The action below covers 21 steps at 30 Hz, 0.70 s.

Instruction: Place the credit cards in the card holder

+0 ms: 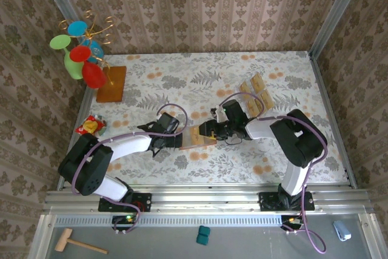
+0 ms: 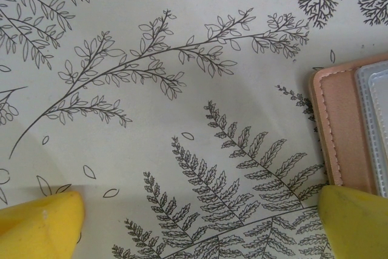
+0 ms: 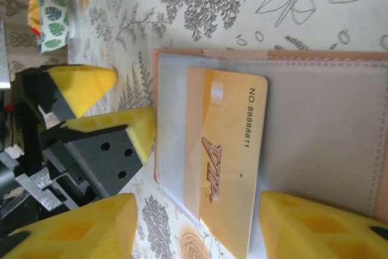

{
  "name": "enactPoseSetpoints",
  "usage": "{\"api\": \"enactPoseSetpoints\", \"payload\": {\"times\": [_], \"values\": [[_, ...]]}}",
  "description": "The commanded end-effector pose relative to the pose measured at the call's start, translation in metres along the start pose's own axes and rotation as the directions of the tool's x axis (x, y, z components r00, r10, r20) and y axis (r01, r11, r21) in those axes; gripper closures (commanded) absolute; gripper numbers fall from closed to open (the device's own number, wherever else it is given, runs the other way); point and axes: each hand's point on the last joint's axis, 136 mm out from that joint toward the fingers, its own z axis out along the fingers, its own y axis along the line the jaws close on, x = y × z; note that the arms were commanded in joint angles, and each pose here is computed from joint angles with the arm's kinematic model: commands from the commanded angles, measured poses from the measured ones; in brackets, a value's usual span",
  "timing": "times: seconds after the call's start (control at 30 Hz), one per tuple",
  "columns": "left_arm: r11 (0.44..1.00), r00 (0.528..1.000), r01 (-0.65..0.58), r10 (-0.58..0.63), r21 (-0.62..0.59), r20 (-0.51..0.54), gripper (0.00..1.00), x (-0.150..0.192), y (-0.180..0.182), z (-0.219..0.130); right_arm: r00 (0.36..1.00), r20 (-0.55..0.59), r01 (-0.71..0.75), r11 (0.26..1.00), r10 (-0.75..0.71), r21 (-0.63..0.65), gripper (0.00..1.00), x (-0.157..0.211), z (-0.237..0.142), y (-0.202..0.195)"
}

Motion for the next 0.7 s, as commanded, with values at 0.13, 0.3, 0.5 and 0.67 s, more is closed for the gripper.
{"api": "enactPoseSetpoints", "payload": {"times": [0.13,0.3,0.5,0.67], "values": [[1.000,1.000,0.011,-0.011,0.013,0.011,0.00,-0.004,0.002,0.002,0.997,-0.006,0.072,0.990,-0.072,0.122,0.34,-0.011,-0.021,0.007],[1.000,0.999,0.009,-0.010,0.028,0.032,0.00,-0.013,0.002,-0.006,0.994,-0.005,0.108,0.977,-0.109,0.182,0.36,-0.020,-0.031,0.011],[1.000,1.000,-0.010,0.010,-0.016,0.028,0.00,-0.014,0.011,-0.016,0.988,-0.038,0.152,0.923,-0.148,0.354,0.65,-0.023,-0.037,-0.008],[0.998,0.999,-0.027,0.028,-0.055,0.014,0.00,-0.010,0.017,-0.017,0.978,-0.095,0.210,0.862,-0.188,0.461,0.89,-0.021,-0.033,-0.021]]}}
